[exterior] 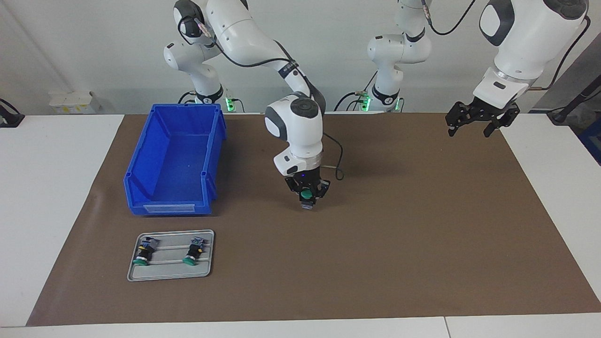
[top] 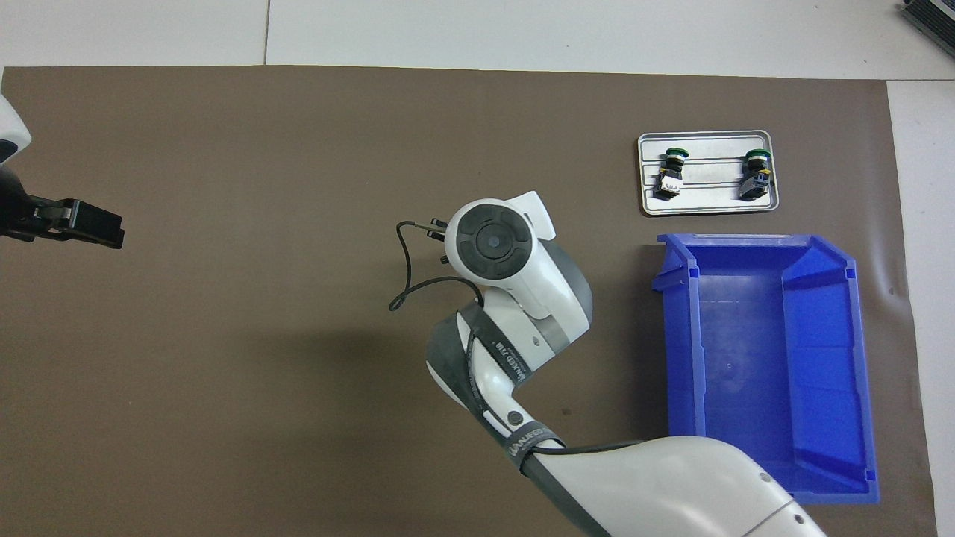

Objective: Place and press button with both arms

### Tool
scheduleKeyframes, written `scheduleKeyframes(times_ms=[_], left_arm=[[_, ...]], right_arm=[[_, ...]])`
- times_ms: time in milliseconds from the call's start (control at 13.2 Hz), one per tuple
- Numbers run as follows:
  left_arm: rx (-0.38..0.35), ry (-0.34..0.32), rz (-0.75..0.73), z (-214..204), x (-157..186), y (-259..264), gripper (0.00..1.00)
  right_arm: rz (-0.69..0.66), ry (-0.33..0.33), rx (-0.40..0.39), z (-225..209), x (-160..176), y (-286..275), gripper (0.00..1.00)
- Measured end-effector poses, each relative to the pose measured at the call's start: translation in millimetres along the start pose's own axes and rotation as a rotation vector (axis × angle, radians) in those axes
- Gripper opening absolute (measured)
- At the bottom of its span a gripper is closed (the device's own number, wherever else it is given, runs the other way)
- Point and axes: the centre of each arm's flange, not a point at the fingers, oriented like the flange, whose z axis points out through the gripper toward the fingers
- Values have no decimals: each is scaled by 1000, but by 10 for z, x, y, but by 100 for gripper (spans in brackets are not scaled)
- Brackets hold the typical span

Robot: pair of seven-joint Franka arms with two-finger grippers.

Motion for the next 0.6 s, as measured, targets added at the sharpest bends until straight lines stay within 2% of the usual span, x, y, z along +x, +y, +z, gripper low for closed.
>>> scheduleKeyframes(times_ms=[302, 453, 604], left_arm=[[0, 0, 0, 0, 0, 0, 100], [0, 0, 0, 0, 0, 0, 100], [0, 0, 0, 0, 0, 0, 100]], right_arm=[[-143, -41, -65, -1039, 818, 1201, 43], [-224, -72, -88, -1359, 1076, 1835, 43], [-291, -119, -108, -1505, 1234, 2446, 43]])
